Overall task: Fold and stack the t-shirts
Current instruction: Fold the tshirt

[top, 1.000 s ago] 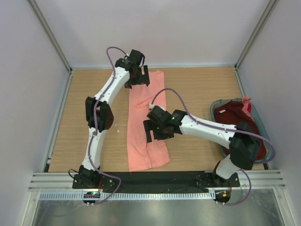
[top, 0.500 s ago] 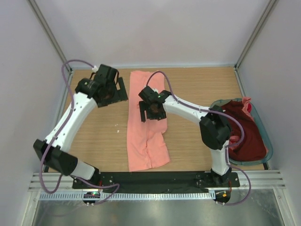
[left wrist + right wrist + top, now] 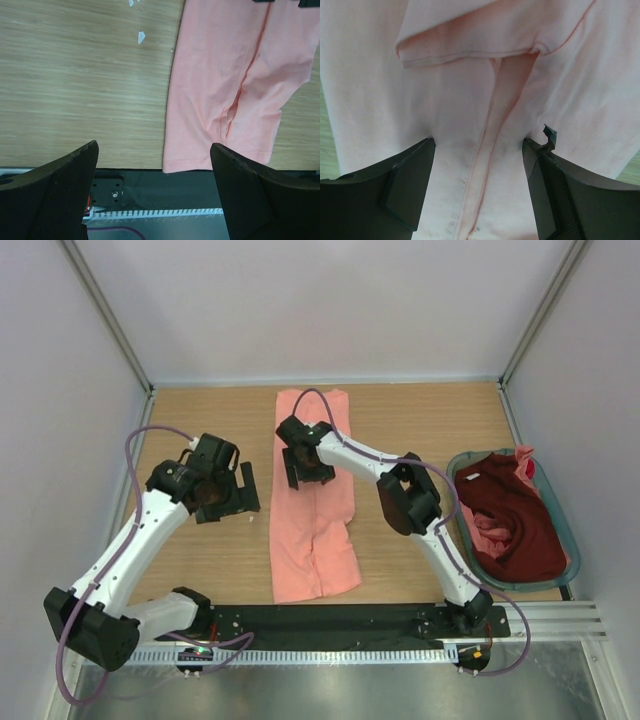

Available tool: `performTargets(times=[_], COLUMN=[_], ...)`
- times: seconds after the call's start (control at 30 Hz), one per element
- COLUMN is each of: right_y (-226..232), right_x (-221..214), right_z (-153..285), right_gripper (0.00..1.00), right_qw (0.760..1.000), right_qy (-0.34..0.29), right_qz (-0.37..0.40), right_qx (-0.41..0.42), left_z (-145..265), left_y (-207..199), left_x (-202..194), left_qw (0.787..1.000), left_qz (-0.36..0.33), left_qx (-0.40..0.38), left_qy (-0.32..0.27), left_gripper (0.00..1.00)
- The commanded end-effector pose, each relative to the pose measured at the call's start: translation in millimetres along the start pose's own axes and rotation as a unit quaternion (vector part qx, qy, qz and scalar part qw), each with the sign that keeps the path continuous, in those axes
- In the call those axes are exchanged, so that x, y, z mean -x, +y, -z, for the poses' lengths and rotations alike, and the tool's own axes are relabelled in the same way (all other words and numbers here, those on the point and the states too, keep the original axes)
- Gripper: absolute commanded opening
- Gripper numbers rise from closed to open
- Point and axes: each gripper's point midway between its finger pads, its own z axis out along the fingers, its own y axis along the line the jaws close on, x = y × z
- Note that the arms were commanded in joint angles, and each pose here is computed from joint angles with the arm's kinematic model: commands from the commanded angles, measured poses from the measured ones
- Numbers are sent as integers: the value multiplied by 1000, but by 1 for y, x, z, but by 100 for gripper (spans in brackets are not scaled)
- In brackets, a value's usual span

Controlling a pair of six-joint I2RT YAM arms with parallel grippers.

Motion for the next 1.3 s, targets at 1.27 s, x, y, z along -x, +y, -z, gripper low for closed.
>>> performTargets(times=[1.27], right_y=[-111], right_x=[-77], right_z=[183], right_gripper=[100], right_qw=[942], right_qy=[-31], right_qz=[-227], right_qx=[247], left_z=[-33], left_y=[-19], left_x=[-60], left_qw=[989], left_qz=[92], left_qx=[-84], left_qy=[84], left_gripper=[90])
